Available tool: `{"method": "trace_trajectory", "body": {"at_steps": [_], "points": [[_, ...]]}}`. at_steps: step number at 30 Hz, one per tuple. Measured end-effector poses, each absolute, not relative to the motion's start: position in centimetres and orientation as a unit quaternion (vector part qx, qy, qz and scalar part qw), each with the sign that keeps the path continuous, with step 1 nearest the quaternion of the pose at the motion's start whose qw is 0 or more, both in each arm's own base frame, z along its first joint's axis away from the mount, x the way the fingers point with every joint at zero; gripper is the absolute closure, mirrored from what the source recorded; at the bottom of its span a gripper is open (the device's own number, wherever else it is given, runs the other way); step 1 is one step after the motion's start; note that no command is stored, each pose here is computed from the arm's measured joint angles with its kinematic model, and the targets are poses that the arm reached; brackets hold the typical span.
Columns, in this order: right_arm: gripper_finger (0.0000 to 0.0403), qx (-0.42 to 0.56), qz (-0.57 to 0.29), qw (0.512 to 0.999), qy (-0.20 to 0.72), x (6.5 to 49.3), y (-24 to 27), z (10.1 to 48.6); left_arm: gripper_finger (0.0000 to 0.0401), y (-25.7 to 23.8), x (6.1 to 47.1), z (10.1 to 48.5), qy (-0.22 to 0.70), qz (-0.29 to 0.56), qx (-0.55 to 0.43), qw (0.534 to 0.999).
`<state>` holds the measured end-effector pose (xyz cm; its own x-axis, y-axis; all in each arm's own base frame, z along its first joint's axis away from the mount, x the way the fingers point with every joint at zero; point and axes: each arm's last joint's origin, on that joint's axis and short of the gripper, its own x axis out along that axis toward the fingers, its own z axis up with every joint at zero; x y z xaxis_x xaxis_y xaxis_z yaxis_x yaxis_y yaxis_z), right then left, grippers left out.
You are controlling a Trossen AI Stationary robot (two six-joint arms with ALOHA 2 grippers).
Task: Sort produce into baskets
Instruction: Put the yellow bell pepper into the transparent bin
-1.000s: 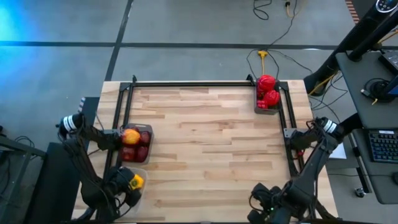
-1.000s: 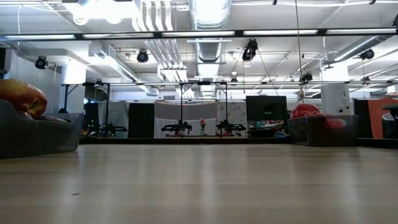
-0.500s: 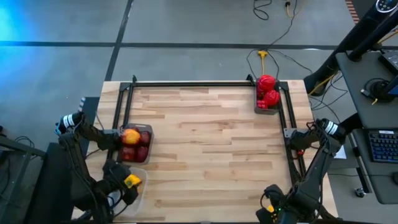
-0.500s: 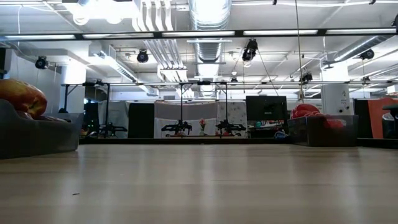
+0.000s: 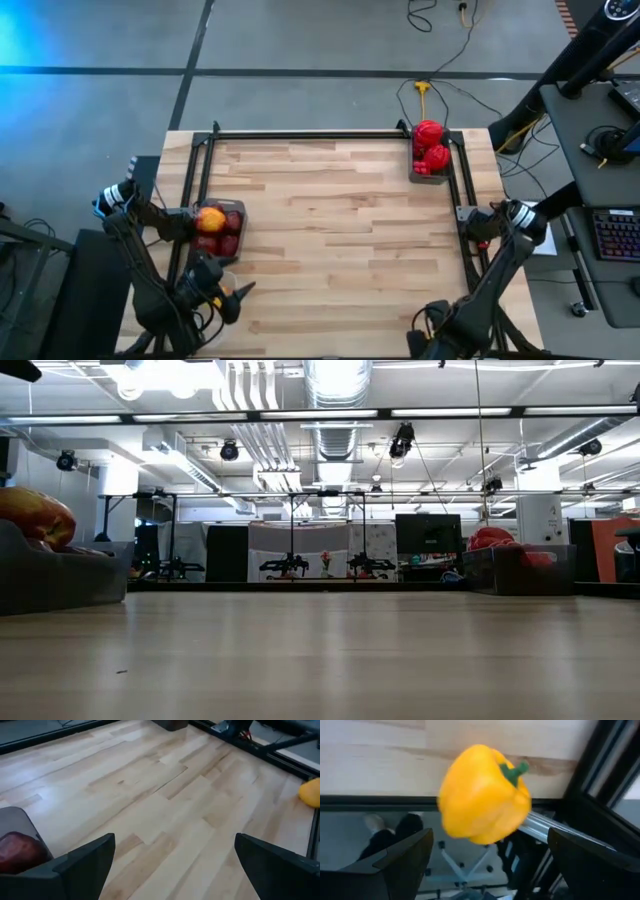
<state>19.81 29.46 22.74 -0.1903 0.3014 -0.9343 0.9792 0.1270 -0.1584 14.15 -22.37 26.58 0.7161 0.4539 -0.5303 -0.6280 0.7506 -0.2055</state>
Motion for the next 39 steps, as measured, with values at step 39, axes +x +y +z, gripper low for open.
{"method": "trace_trajectory", "body": {"at_steps": [39], "points": [[0.0018, 0.496, -0.420, 0.380, 0.658, 26.0, 29.7, 14.9, 0.0009, -23.5, 13.2, 29.1, 0.317, 0.270, -0.194, 0.888]]}}
